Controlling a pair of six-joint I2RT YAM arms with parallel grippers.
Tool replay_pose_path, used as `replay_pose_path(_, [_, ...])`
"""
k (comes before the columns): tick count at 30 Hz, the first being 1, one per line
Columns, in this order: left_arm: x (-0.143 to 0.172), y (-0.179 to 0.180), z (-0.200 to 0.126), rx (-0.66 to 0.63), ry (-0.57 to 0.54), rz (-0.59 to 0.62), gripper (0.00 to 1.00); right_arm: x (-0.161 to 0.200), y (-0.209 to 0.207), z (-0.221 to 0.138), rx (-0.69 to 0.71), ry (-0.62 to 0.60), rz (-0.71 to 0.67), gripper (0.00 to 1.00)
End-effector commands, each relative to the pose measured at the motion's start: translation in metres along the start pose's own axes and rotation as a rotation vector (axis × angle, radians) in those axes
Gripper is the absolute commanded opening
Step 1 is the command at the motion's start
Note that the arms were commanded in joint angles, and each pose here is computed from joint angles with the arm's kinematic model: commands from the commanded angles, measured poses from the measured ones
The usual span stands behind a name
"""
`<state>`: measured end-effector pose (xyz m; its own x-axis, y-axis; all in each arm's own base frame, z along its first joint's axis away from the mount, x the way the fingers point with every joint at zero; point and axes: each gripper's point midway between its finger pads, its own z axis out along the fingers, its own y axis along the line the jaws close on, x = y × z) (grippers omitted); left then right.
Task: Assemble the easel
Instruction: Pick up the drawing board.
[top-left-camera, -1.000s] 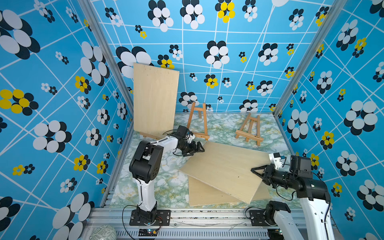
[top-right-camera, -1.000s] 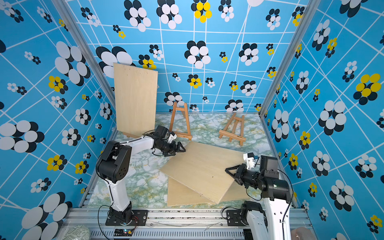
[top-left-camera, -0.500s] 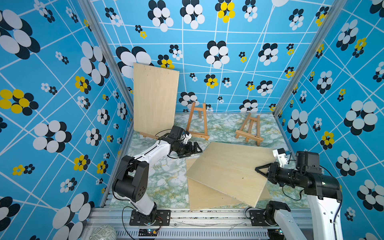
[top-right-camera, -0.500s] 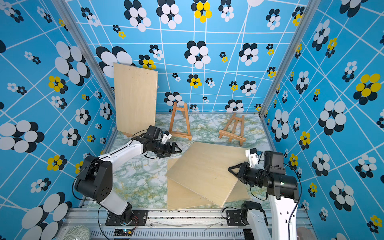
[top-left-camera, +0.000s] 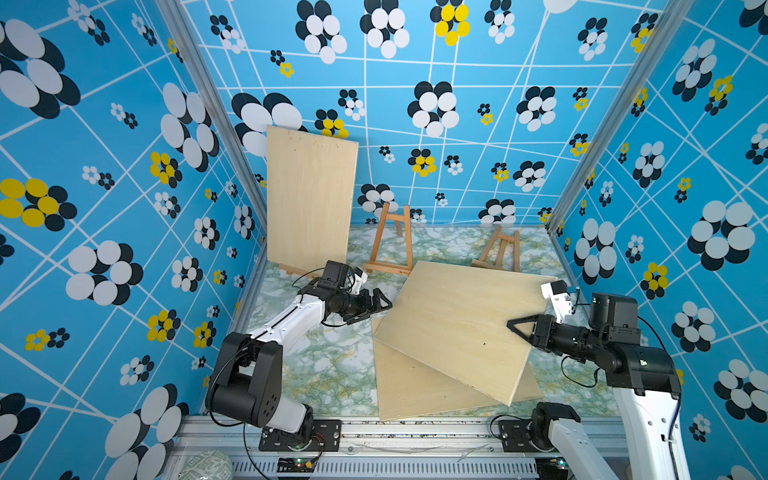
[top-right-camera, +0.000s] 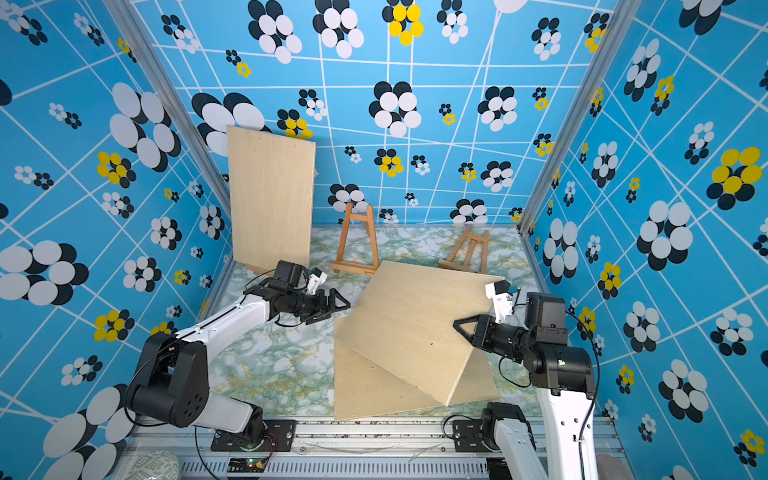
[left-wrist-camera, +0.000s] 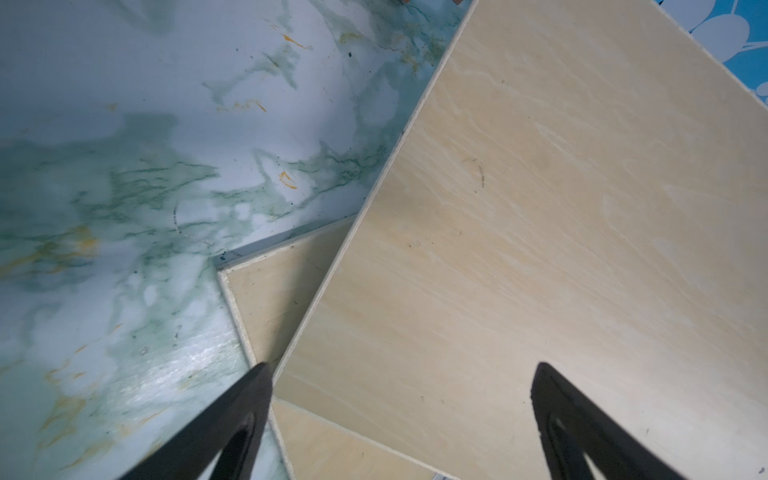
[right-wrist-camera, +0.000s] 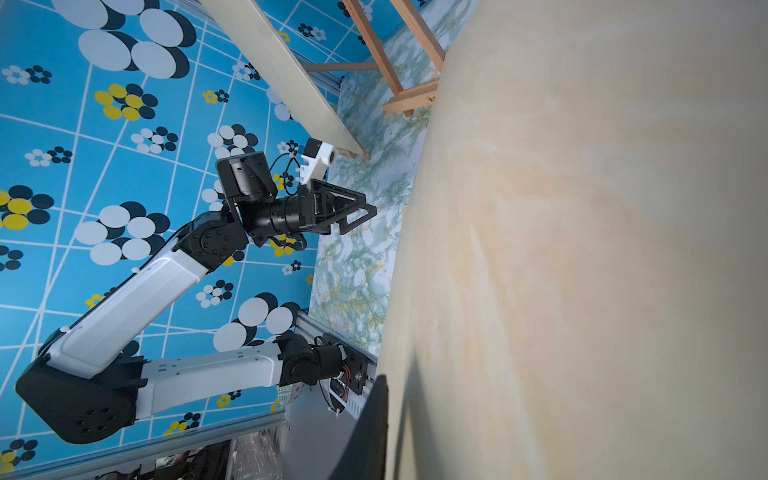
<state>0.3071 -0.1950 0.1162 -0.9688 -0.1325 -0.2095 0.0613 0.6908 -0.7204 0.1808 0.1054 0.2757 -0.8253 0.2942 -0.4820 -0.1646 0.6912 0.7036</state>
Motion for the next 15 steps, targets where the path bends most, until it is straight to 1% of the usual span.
replay_pose_path(1, [-0.001, -0.003, -0.004, 0.029, -0.016, 0.013, 0.99, -0.031, 0.028, -0.006, -0.086, -0.125, -0.258, 0.0])
replay_pose_path(2, [-0.001, -0.001, -0.004, 0.025, -0.017, 0.01, 0.99, -0.029, 0.027, -0.007, -0.069, -0.112, -0.275, 0.0])
replay_pose_path(5, [-0.004, 0.0, -0.007, 0.028, -0.027, 0.004, 0.99, -0.022, 0.03, -0.008, -0.075, -0.052, -0.31, 0.0])
replay_pose_path(8, [-0.007, -0.004, -0.01, 0.045, -0.047, 0.024, 0.99, -0.02, 0.034, -0.012, -0.076, -0.059, -0.373, 0.0])
replay_pose_path(10, [-0.01, -0.005, -0.012, 0.046, -0.063, 0.033, 0.99, -0.021, 0.038, -0.014, -0.09, -0.1, -0.433, 0.0])
replay_pose_path(15, [-0.016, -0.01, -0.018, 0.048, -0.122, 0.09, 0.99, -0.016, 0.043, -0.013, -0.148, -0.205, -0.654, 0.0])
